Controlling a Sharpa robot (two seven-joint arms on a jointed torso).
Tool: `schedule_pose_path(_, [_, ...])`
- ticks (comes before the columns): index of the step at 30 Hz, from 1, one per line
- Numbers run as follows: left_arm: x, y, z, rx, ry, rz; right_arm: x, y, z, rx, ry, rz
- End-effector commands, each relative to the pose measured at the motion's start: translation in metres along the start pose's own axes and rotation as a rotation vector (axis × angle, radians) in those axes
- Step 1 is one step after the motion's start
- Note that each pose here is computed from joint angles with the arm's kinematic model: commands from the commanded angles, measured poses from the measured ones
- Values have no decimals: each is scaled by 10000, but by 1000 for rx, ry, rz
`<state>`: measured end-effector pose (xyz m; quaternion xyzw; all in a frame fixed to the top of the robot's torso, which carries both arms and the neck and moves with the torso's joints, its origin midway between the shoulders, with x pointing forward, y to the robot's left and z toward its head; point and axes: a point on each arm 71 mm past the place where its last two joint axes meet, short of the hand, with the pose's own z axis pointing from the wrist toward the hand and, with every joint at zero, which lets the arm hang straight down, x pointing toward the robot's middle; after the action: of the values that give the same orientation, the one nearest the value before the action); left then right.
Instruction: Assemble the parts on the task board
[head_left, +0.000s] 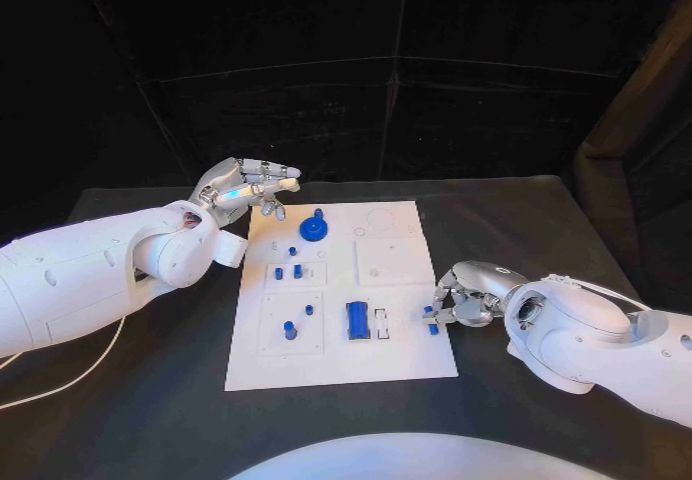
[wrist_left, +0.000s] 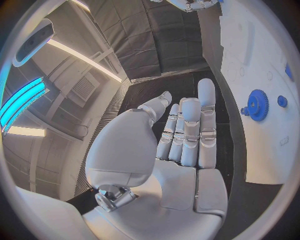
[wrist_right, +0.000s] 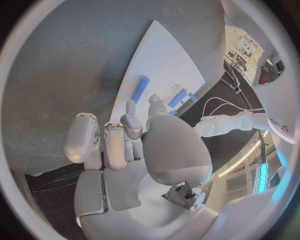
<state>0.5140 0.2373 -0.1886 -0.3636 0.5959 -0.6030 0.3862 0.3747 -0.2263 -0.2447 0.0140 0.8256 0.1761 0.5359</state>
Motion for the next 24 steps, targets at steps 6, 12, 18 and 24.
schedule_pose_path(6, [7,-12,-1,9,11,-7,43,14,48,26,42,-102])
schedule_pose_path(12, [4,-10,-3,8,10,-7,71,35,83,31,65,-144])
schedule_pose_path(18, [-1,-8,-6,7,9,-7,94,69,123,35,76,-196])
schedule_pose_path(24, [-3,-7,-7,7,9,-7,104,109,146,35,73,-240])
